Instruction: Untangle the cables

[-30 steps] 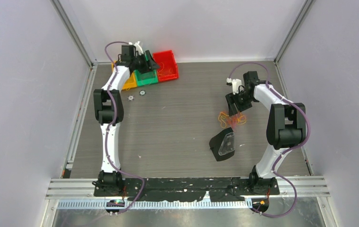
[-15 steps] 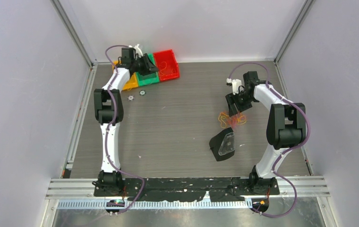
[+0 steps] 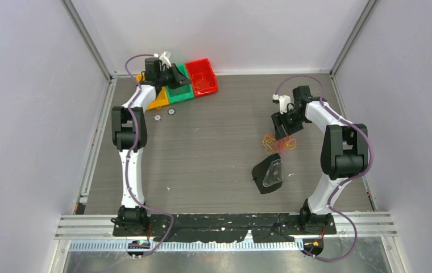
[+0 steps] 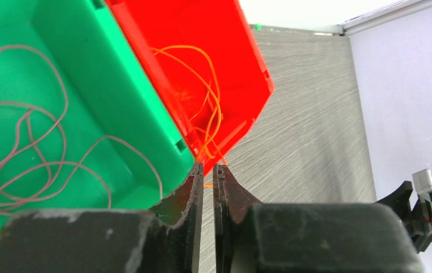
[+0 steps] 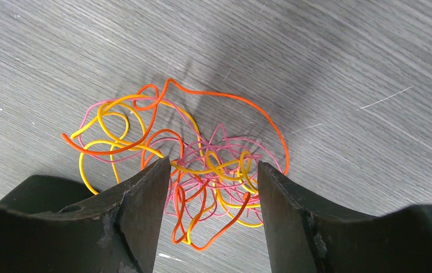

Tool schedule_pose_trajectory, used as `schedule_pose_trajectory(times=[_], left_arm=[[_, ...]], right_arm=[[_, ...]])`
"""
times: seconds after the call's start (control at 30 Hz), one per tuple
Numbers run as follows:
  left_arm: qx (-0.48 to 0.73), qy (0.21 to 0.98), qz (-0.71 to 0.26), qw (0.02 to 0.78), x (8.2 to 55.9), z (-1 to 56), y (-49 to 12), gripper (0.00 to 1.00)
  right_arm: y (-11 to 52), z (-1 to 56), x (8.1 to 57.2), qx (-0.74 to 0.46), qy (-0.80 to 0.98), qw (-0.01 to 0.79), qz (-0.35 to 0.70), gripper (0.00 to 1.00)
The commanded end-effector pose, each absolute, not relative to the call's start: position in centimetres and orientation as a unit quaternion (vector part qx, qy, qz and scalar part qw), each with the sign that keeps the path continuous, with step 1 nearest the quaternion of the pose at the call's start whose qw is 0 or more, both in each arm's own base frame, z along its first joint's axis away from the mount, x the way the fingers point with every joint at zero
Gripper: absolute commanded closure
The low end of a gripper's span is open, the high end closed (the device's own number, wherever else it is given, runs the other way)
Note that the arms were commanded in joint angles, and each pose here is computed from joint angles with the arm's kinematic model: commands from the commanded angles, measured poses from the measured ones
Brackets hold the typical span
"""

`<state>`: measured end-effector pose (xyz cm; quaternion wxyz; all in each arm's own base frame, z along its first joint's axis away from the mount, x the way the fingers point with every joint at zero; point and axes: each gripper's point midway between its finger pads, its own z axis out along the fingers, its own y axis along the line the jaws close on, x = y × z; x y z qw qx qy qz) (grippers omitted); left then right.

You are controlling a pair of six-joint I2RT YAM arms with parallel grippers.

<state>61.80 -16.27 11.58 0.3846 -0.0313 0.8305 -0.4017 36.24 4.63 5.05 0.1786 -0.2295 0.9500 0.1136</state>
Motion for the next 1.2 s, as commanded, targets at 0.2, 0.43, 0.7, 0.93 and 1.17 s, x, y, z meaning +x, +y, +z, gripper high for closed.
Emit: schedule_pose_trajectory(times=[0.2, 0.43, 0.7, 0.93, 1.17], left_arm=[[0.028, 0.775, -0.425, 0.467, 62.9, 20.1, -18.2, 1.00], [0.017, 0.799, -0.391, 0.457, 63.7, 18.2, -18.2, 0.78], [0.030, 0.818, -0.304, 0.487, 64.4, 18.4, -16.8, 0.54], [0.027, 0.827, -0.308, 0.469, 65.1, 16.8, -17.8, 0.58], [0.012, 0.829, -0.315, 0.462, 65.5, 15.9, -18.4, 0.61]], right_arm=[[5.0, 5.5, 36.7, -0.236, 0.946, 0.187, 0.120, 0.37], [5.0, 5.5, 36.9, -0.235, 0.946, 0.187, 0.122, 0.37], [5.1, 5.4, 37.0, -0.235, 0.946, 0.186, 0.125, 0.37], [5.0, 5.4, 37.1, -0.236, 0.946, 0.186, 0.121, 0.37], [5.0, 5.5, 37.3, -0.236, 0.946, 0.187, 0.120, 0.37]])
